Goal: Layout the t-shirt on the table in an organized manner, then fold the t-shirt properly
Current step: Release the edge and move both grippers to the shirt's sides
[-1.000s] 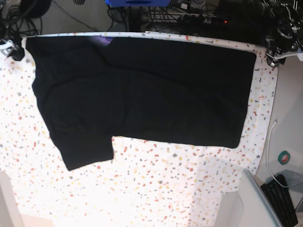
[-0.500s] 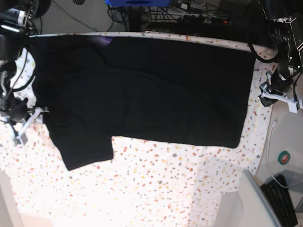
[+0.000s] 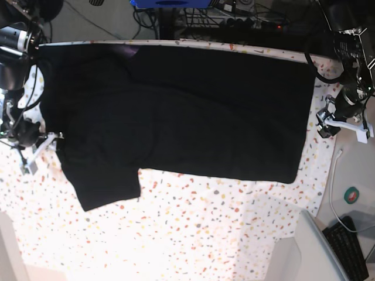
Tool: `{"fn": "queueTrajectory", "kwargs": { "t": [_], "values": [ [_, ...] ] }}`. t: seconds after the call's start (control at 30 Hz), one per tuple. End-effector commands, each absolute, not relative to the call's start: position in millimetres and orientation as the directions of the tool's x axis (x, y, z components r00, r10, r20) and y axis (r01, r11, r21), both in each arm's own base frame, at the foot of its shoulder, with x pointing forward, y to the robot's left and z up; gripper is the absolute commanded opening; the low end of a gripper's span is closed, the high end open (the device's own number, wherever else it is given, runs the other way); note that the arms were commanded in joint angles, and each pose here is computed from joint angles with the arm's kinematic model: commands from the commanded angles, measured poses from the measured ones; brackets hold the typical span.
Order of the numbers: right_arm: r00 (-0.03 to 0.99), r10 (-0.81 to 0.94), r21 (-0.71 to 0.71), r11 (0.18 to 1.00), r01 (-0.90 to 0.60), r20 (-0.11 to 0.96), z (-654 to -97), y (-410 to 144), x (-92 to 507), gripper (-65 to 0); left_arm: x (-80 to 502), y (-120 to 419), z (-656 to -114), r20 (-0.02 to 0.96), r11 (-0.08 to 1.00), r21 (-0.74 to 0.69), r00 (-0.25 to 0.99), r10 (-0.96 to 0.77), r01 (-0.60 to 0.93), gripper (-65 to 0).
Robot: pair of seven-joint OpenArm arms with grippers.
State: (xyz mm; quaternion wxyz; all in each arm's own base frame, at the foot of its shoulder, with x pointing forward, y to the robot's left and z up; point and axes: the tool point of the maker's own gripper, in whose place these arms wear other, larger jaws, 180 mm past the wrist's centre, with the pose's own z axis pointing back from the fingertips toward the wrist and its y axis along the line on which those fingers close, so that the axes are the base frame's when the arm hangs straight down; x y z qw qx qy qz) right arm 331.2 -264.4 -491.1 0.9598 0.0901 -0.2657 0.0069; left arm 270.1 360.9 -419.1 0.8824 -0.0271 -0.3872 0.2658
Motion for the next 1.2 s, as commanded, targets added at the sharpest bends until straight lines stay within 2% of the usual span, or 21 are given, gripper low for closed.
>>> {"fn": "queueTrajectory", "kwargs": {
  "t": [0.0,0.07,0.1,0.13,0.3,0.53,0.77,0.87,0.9,0.97,1.03,1.17],
  "values": [
    [0.841,-0.032,0.16,0.985,-0.065,0.54,-480.2,-270.5,341.5,-32.0,278.3,370.1,-407.4,0.7,0.864,-0.246,0.536,0.472,-0.439,-27.8],
    [0.837,-0.036,0.158,0.986,-0.061,0.546,-478.4,-272.5,341.5,-48.5,276.7,370.8,-411.4,0.691,0.86,-0.248,0.54,0.48,-0.446,-27.8],
    [0.832,-0.027,0.15,0.986,-0.068,0.554,-476.1,-273.0,341.3,-58.8,276.4,370.8,-411.9,0.69,0.86,-0.248,0.541,0.48,-0.447,-27.8],
    [0.825,-0.014,0.138,0.987,-0.078,0.566,-472.6,-273.3,341.4,-65.0,276.5,371.1,-411.8,0.692,0.86,-0.247,0.54,0.479,-0.447,-27.8],
    [0.777,0.057,0.084,0.987,-0.14,0.627,-452.0,-256.0,336.2,-65.0,276.0,372.6,-411.4,0.693,0.858,-0.247,0.537,0.482,-0.451,-27.8],
    [0.801,0.102,0.033,0.988,-0.15,0.59,-429.3,-231.5,294.1,-65.0,275.3,377.9,-408.7,0.697,0.864,-0.231,0.543,0.468,-0.448,-28.5],
    [0.807,0.084,0.047,0.989,-0.137,0.585,-421.5,-202.2,256.9,-65.0,273.5,379.1,-409.1,0.698,0.862,-0.231,0.54,0.47,-0.452,-41.5],
    [0.838,0.083,0.058,0.989,-0.135,0.539,-429.2,-200.1,246.7,-65.0,275.4,379.1,-407.8,0.701,0.862,-0.233,0.536,0.47,-0.451,-42.8],
    [0.848,0.083,0.062,0.989,-0.135,0.524,-430.8,-199.1,244.0,-61.8,276.0,379.1,-407.4,0.702,0.862,-0.234,0.535,0.47,-0.451,-42.8],
    [0.844,0.079,0.066,0.989,-0.134,0.531,-428.2,-195.6,245.1,-44.6,275.9,379.6,-407.2,0.702,0.861,-0.234,0.534,0.471,-0.452,-42.8],
    [0.827,0.081,0.058,0.989,-0.135,0.557,-421.5,-195.2,249.6,-33.0,275.9,379.6,-407.2,0.702,0.861,-0.234,0.534,0.471,-0.452,-42.8],
    [0.774,0.08,0.044,0.989,-0.138,0.629,-404.4,-197.3,277.5,-33.2,275.9,380.1,-406.8,0.703,0.862,-0.232,0.534,0.47,-0.451,-42.6]
  ]
}}
